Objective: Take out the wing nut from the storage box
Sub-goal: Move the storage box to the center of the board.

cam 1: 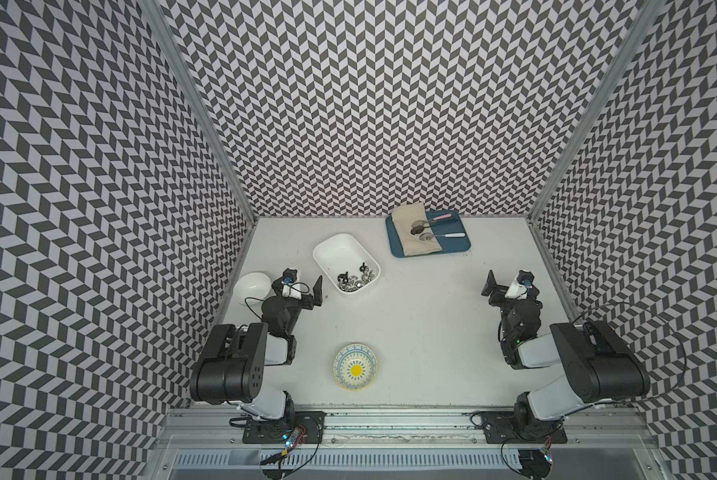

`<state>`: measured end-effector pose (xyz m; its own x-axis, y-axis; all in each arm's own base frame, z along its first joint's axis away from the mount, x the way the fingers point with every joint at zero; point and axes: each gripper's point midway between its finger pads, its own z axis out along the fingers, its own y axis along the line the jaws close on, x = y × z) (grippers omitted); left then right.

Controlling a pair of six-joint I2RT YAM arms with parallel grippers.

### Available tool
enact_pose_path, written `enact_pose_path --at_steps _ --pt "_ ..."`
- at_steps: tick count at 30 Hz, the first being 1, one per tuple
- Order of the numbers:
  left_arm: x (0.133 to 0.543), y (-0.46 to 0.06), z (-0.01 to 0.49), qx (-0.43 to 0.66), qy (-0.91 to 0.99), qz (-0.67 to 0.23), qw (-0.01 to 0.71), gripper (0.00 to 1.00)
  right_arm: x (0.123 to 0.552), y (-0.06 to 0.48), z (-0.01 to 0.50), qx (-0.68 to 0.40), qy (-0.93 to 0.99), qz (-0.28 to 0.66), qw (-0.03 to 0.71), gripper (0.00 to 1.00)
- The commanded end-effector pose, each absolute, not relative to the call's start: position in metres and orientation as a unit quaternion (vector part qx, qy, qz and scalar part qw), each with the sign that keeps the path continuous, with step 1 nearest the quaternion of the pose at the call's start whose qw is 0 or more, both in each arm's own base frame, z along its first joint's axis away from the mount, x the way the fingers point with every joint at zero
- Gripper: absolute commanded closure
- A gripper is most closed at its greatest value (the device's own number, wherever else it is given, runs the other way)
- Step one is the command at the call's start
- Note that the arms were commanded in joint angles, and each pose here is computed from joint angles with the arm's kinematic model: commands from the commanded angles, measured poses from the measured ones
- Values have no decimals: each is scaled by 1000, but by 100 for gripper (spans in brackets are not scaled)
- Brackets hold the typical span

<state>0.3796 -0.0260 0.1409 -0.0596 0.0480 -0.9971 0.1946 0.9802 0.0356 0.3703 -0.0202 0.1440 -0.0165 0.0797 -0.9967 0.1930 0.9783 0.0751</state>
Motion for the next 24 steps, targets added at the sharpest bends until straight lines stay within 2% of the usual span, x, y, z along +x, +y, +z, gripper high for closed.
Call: enact_pose_path --at_steps 1,6,9,13,19,22,23,24 --pt "382 -27 145 86 721 -55 685 0 370 -20 154 96 696 -42 711 0" --pt "385 -18 147 59 725 -49 685 0 373 -14 156 81 698 -34 710 0" --pt "405 -8 150 25 761 -36 647 0 399 -4 170 56 721 -31 690 0" --pt "405 0 188 -1 754 11 657 0 423 22 191 23 767 10 641 0" --pt "415 20 239 -76 773 38 629 0 435 118 242 -66 780 93 615 0" --pt "406 61 261 -231 732 21 640 0 438 169 258 -98 792 144 585 0" --pt "409 60 265 -220 734 2 643 0 438 185 262 -107 795 162 575 0" --pt "412 54 269 -200 738 -10 644 5 438 201 267 -117 798 177 564 0"
